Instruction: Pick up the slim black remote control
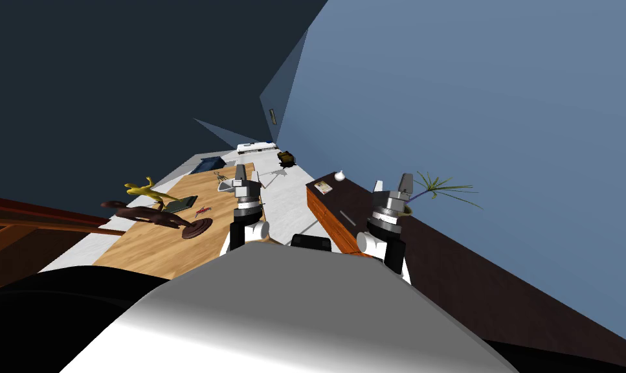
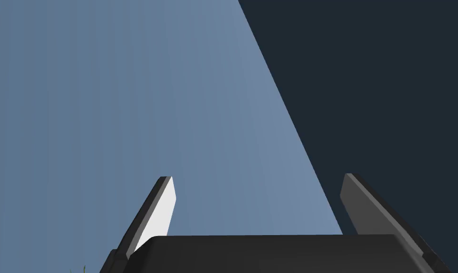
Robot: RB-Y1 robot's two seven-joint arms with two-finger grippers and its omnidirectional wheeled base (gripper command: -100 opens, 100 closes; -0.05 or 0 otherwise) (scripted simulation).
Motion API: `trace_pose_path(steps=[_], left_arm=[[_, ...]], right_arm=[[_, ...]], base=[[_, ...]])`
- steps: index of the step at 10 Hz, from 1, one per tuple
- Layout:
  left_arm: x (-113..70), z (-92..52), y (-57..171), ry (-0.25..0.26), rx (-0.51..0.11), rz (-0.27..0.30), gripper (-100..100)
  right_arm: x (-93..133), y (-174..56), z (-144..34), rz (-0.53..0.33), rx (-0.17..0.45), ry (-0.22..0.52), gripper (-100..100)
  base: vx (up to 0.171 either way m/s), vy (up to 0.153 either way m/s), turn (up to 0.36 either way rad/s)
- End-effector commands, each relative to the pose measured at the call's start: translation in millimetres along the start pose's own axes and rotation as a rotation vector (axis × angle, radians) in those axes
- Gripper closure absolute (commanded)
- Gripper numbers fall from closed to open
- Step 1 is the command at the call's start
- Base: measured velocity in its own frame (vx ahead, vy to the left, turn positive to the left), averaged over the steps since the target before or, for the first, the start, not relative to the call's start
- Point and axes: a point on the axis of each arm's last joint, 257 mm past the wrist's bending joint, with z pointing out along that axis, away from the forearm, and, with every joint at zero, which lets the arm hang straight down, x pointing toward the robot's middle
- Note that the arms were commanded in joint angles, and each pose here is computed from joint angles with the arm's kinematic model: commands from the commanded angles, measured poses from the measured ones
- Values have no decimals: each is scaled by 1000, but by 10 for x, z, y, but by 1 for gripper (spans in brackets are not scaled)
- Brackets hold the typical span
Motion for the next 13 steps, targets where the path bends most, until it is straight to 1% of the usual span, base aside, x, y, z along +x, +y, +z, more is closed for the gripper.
trace_pose_path(steps=[1,3,6,7,8,9,10,11,12,13], left_arm=[[0,0,0,0,0,0,0],[0,0,0,0,0,0,0],[0,0,0,0,0,0,0],[0,0,0,0,0,0,0],[0,0,0,0,0,0,0],[0,0,0,0,0,0,0],[0,0,0,0,0,0,0],[0,0,0,0,0,0,0],[0,0,0,0,0,0,0],[0,0,0,0,0,0,0]], right_arm=[[36,-96,1,-3,22,29,-100],[77,-315,0,-2,75,68,-100],[86,-796,-15,16,193,106,-100],[73,-984,-28,26,239,112,-100],[74,-1029,-41,25,254,112,-100],[54,-1246,-66,36,311,115,-100],[31,-1406,-67,50,350,115,-100],[28,-1472,-97,48,371,115,-100],[-6,-1694,-134,62,430,112,-100],[-5,-1703,-138,62,434,112,-100]], base=[[0,0,0],[3,12,17],[3,23,26],[2,36,34],[6,23,12],[9,20,20],[10,29,42],[6,23,15],[4,27,28],[1,22,14]])
